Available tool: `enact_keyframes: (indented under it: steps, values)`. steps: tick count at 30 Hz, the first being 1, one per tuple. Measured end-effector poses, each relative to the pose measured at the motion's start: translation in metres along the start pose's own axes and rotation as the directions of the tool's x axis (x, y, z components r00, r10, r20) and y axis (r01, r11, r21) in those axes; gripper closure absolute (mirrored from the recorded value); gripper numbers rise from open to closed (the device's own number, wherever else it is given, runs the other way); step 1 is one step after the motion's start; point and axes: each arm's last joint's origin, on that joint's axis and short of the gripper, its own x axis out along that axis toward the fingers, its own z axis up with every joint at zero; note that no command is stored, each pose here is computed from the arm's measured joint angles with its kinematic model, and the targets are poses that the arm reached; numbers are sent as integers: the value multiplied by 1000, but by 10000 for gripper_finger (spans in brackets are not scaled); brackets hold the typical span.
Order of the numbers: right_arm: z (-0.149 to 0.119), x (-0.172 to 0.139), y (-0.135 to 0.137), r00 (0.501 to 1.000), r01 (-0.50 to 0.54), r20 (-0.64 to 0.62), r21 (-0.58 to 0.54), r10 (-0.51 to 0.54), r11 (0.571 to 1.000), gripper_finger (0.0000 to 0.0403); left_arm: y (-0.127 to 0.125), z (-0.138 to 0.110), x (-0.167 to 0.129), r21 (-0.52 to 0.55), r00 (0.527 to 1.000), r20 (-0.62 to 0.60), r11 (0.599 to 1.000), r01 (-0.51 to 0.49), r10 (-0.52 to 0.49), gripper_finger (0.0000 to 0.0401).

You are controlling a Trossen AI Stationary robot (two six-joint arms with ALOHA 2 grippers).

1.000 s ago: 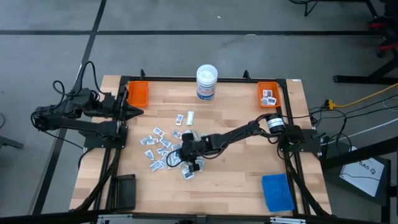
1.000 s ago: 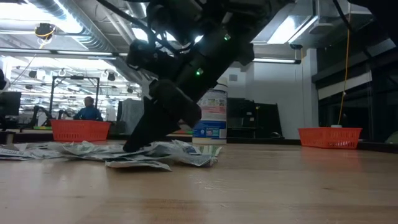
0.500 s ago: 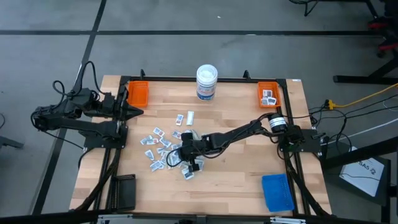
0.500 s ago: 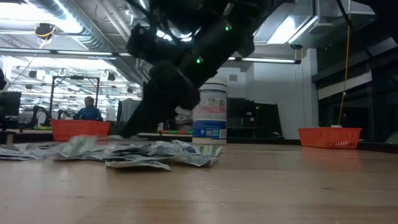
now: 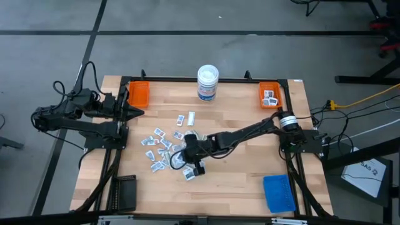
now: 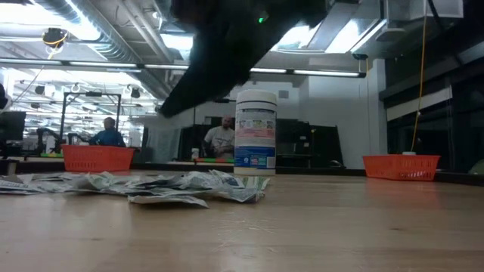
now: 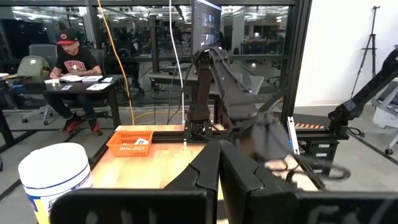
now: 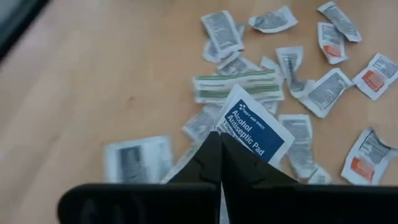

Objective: Pick & Place First Aid Supplies
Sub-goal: Put the blue alcohol pad into the blue bin

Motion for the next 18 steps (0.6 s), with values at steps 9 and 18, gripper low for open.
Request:
enact_keyframes:
  steps: [9, 18]
  values:
    - [11, -40, 48, 988, -142, -44, 81, 146, 986, 401, 0, 0, 0, 0, 1000, 0, 1000, 0, 0, 397]
    - [9, -76, 100, 965, -193, -128, 251, 230, 949, 401, 0, 0, 0, 0, 1000, 0, 1000, 0, 0, 397]
